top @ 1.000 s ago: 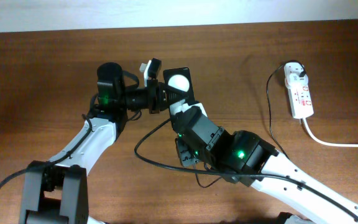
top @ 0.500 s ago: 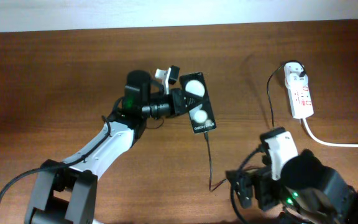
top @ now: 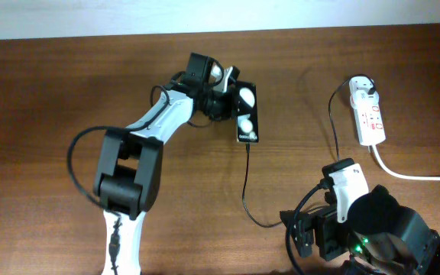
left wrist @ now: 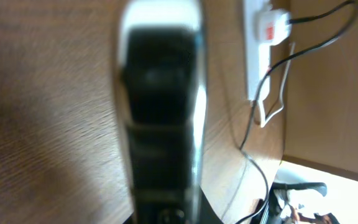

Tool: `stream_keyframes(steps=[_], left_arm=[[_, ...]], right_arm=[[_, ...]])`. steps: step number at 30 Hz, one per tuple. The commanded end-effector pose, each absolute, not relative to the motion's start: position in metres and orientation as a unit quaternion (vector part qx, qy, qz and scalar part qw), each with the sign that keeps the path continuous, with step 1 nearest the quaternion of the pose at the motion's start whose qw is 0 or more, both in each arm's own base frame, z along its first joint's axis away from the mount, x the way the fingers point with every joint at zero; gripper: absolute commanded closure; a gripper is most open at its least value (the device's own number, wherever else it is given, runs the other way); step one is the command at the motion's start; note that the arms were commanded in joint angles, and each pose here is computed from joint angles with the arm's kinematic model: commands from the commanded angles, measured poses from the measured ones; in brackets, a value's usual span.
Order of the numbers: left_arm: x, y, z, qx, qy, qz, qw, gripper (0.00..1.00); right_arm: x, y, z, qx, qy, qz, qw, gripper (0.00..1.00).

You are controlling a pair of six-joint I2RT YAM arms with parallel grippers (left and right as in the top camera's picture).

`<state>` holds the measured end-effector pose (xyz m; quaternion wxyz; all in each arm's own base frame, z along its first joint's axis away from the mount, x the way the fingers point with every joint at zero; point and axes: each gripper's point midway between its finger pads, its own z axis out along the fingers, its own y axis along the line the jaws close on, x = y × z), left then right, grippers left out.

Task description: Plug charger to phone and switch on socket

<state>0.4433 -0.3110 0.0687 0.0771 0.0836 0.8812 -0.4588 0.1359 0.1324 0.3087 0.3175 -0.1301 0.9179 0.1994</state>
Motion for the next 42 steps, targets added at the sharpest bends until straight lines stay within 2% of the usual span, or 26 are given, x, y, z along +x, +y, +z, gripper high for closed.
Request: stream_keyframes(steps=[1,8,13,14,19,20,21,26,31,35,36,42], left_arm=[[0.449,-0.305,0.063,0.086,0.873,-0.475,0.068,1.0],[0.451,-0.283,0.017,0.06,0.91,-0.407,0.056,0.99],[0.45,-0.282,0.015,0.065,0.913,-0.399,0.059,0.81],[0.451,-0.28,0.013,0.063,0.916,-0.392,0.06,0.72],[0.456,-0.272,0.005,0.054,0.928,-0.361,0.071,0.41],[0.457,-0.269,0.002,0.052,0.932,-0.351,0.074,0.27],[0.458,-0.262,-0.003,0.045,0.94,-0.331,0.074,0.01],[0.446,-0.21,-0.034,0.005,0.983,-0.177,0.053,0.01],[0.425,-0.173,-0.031,-0.012,0.996,-0.086,0.016,0.01],[0.433,-0.121,0.046,-0.026,0.997,0.032,0.07,0.01],[0.431,-0.108,0.081,-0.03,0.993,0.056,0.096,0.01],[0.382,-0.083,0.216,-0.041,0.98,0.05,0.189,0.01]], right_arm=[[0.138,0.131,0.313,-0.126,0.916,0.199,0.325,0.01],[0.138,0.131,0.313,-0.126,0.916,0.199,0.325,0.01],[0.138,0.131,0.313,-0.126,0.916,0.199,0.325,0.01],[0.138,0.131,0.313,-0.126,0.916,0.199,0.325,0.01],[0.138,0.131,0.313,-0.126,0.916,0.199,0.325,0.01],[0.138,0.131,0.313,-0.126,0.916,0.199,0.325,0.01],[0.138,0.131,0.313,-0.126,0.916,0.199,0.325,0.01],[0.138,0.131,0.313,-0.126,0.916,0.199,0.325,0.01],[0.138,0.131,0.313,-0.126,0.916,0.199,0.325,0.01],[0.138,0.131,0.313,-0.126,0.916,0.199,0.325,0.01],[0.138,0.131,0.313,-0.126,0.916,0.199,0.325,0.01],[0.138,0.131,0.313,-0.126,0.916,0.199,0.325,0.01]])
